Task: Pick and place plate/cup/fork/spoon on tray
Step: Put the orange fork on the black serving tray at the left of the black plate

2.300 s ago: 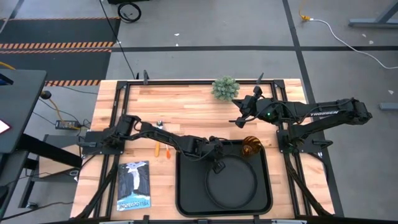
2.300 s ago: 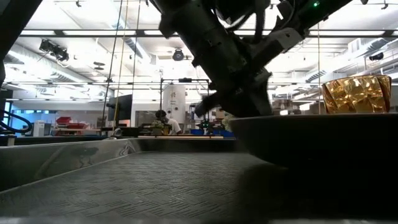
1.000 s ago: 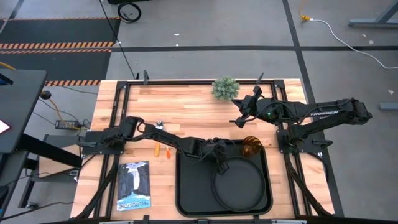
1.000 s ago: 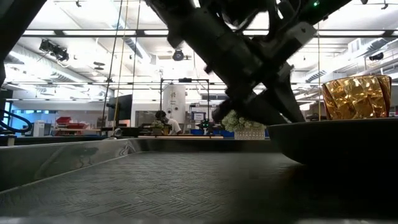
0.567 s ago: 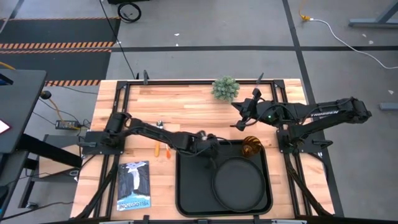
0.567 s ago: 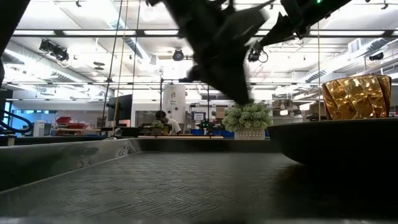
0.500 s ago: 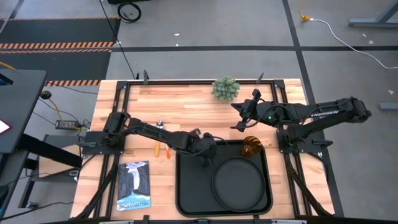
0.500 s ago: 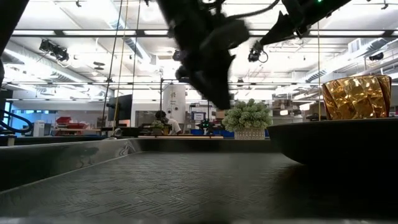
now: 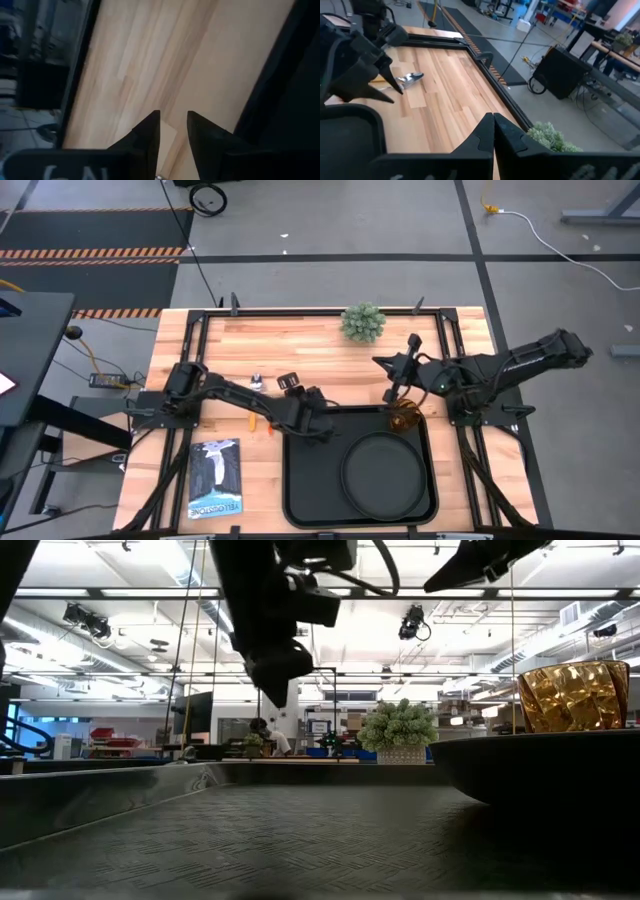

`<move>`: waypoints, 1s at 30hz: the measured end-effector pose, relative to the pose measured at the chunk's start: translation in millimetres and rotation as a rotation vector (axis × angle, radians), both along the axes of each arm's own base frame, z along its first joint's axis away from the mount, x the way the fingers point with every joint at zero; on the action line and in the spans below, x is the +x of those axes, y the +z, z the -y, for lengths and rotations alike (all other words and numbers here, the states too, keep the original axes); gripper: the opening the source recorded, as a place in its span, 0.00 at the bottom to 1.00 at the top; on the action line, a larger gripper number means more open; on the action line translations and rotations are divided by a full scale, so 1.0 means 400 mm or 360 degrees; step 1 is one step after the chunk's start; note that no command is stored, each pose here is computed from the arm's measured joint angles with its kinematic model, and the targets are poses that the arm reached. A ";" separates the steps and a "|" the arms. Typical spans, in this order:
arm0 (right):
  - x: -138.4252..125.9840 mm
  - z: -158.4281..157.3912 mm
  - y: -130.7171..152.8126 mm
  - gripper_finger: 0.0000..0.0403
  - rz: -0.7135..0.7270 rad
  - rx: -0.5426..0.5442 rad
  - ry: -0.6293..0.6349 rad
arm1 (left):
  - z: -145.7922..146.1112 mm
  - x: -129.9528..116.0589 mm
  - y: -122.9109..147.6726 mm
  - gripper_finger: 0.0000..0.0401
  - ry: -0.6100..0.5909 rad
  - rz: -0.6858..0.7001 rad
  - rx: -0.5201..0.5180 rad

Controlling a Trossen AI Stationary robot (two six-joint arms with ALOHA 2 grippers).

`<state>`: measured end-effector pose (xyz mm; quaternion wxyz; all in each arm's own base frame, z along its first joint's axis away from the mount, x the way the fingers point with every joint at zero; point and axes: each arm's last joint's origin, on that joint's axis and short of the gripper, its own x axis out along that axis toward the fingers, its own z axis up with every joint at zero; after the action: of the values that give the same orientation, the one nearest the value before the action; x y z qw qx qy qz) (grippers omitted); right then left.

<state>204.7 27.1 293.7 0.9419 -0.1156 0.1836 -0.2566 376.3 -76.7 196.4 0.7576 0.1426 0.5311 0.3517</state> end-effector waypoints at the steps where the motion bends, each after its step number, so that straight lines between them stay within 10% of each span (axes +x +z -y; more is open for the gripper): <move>1: -0.002 -0.008 0.000 0.01 -0.0004 -0.0015 0.0013 | 0.007 -0.004 0.001 0.25 -0.0006 -0.0003 0.0023; 21: -0.082 0.034 -0.105 0.01 0.0148 -0.0313 0.0086 | -0.042 -0.044 0.023 0.01 0.0226 -0.0064 0.0196; 30: -0.154 0.038 -0.126 0.01 0.0392 -0.0109 0.0124 | -0.086 -0.063 0.009 0.01 0.0321 -0.0019 0.0245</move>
<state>143.2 11.7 243.2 0.9620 -0.1224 0.0532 -0.2382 351.0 -42.2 199.9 0.7021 0.1482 0.5186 0.4649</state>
